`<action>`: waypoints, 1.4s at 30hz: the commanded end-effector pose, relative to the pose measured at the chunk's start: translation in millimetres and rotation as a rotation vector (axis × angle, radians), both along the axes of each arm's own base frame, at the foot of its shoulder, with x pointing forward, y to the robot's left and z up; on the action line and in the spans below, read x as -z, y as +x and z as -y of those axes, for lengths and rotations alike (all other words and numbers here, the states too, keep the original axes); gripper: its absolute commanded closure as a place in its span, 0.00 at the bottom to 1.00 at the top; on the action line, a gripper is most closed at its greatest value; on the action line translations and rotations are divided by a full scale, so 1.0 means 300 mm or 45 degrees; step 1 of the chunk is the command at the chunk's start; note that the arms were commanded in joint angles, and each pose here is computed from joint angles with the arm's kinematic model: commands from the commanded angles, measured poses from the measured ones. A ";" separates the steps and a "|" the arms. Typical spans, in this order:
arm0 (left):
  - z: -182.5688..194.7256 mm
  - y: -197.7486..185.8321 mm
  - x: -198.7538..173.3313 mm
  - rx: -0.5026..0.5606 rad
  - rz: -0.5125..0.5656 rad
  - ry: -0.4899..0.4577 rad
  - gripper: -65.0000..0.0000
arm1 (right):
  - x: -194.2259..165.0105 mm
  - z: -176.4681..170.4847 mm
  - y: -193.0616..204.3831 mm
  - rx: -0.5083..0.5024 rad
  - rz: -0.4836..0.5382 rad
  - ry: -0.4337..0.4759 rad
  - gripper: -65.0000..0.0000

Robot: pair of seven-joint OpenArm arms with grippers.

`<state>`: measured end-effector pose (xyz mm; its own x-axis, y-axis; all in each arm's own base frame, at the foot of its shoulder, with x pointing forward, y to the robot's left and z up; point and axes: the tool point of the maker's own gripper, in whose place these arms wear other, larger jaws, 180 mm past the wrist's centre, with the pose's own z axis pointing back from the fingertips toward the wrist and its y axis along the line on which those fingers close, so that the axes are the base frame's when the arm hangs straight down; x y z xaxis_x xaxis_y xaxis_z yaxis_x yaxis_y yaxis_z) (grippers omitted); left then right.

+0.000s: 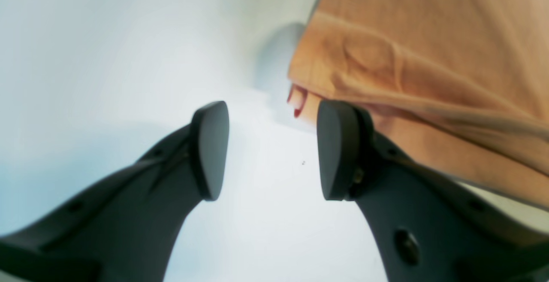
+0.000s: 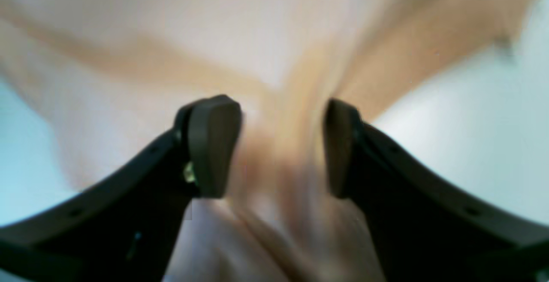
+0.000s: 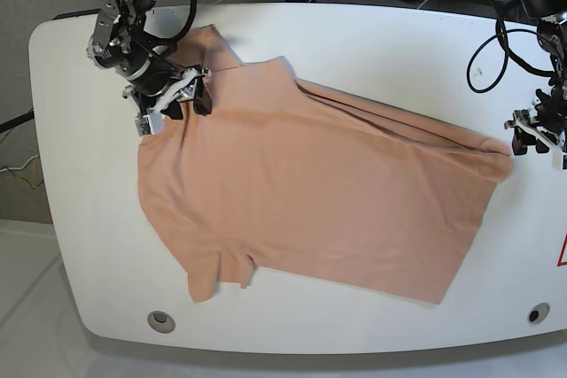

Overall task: Fold the T-shirt properly
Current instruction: 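Regrasp the shoulder edge with the left gripper, right gripper re-pinching collar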

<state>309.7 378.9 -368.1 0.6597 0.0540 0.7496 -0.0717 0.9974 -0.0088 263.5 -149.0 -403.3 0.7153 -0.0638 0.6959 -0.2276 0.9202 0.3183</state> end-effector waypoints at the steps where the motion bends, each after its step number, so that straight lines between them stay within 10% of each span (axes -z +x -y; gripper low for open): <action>1: -0.034 0.032 -0.074 -0.001 0.072 0.038 0.52 | -0.054 -0.005 0.040 0.004 0.086 0.019 0.51; 12: 0.033 0.018 -0.025 0.026 0.073 -0.004 0.61 | -0.051 -0.001 0.049 -0.003 0.087 -0.012 0.66; 17: 0.121 0.113 -0.026 0.070 0.168 -0.062 0.74 | -0.053 -0.019 0.077 -0.025 0.087 -0.005 1.00; 25: 0.133 0.120 -0.017 0.071 0.152 -0.067 0.65 | -0.059 -0.044 0.104 -0.017 0.079 0.024 1.00; 36: 0.069 0.094 -0.045 0.030 0.132 -0.035 0.50 | -0.035 -0.108 0.067 -0.044 0.008 0.097 0.33; 42: 0.062 0.086 -0.046 0.036 0.120 -0.021 0.50 | -0.014 -0.150 0.014 -0.043 -0.023 0.162 0.32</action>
